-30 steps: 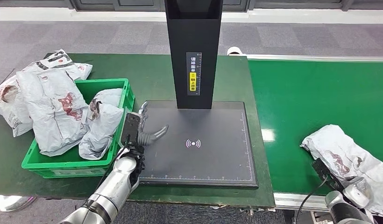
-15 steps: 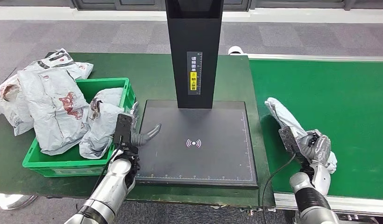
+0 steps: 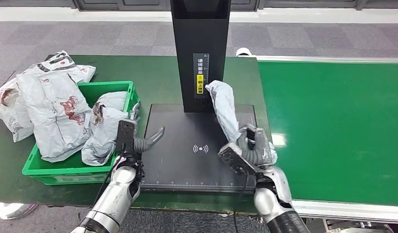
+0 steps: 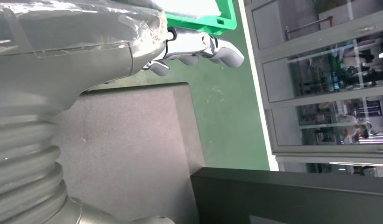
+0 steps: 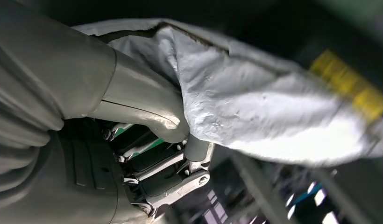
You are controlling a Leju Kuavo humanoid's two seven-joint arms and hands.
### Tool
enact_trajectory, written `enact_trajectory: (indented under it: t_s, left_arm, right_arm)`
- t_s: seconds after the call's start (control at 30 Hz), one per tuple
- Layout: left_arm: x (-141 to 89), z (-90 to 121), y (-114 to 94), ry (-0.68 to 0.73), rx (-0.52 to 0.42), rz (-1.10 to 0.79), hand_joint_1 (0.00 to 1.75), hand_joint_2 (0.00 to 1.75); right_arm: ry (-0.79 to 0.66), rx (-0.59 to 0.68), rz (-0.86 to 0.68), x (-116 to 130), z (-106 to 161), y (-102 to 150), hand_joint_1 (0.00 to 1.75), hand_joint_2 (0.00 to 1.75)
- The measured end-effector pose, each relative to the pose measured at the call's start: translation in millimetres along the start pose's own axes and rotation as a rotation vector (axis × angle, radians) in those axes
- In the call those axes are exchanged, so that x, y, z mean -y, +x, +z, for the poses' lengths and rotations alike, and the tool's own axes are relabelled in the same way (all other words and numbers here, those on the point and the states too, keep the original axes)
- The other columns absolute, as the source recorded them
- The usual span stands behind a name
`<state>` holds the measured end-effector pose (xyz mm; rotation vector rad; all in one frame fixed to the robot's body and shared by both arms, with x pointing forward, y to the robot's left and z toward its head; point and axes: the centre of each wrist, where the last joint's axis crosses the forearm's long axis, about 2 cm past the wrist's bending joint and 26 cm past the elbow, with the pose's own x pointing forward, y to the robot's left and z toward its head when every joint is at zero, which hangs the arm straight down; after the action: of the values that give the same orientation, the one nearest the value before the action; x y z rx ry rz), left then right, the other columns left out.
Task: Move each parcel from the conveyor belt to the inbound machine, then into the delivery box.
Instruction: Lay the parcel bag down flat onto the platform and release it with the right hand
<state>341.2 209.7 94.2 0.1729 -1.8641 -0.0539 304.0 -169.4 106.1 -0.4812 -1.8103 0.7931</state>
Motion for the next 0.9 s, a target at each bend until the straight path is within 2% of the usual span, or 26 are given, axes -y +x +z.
enact_trajectory:
  t_s: [0.07,0.2,0.23,0.33,0.37,0.47,0.6,0.7,0.9]
  left_arm:
    - [-0.1,-0.7,1.0,0.002,0.008,0.006,0.0,1.75]
    - [0.5,-2.4,4.2,0.03,0.048,0.025,0.0,1.75]
    - [0.6,-2.9,5.1,0.034,0.056,0.027,0.0,1.75]
    - [0.9,-3.8,6.8,0.039,0.065,0.031,0.0,1.75]
    - [1.1,-3.9,7.1,0.042,0.067,0.033,0.0,1.75]
    - [1.1,-2.9,8.4,0.071,0.087,0.044,0.0,1.75]
    - [-0.5,1.7,13.0,0.177,0.151,0.073,0.0,1.75]
    - [-2.0,5.5,16.5,0.226,0.184,0.079,0.0,1.75]
    - [1.7,9.0,18.3,0.217,0.192,0.083,0.0,1.75]
  right_arm:
    - [0.095,-0.012,-0.009,-9.6,1.5,6.5,1.03,1.75]
    - [0.259,-0.057,0.03,-28.2,11.4,6.1,1.03,1.75]
    - [0.28,-0.059,0.037,-31.5,13.7,5.5,0.87,1.75]
    - [0.316,-0.061,0.052,-37.6,17.9,3.9,0.1,1.75]
    - [0.324,-0.064,0.058,-38.8,18.7,3.4,0.0,1.75]
    - [0.35,-0.091,0.09,-41.0,19.7,1.3,0.0,1.75]
    - [0.354,-0.1,0.099,-40.5,19.1,-4.3,0.0,1.75]
    - [0.319,-0.061,0.05,-38.7,17.8,-7.4,0.0,1.75]
    - [0.184,0.055,-0.078,-32.7,15.5,-9.1,0.0,1.75]
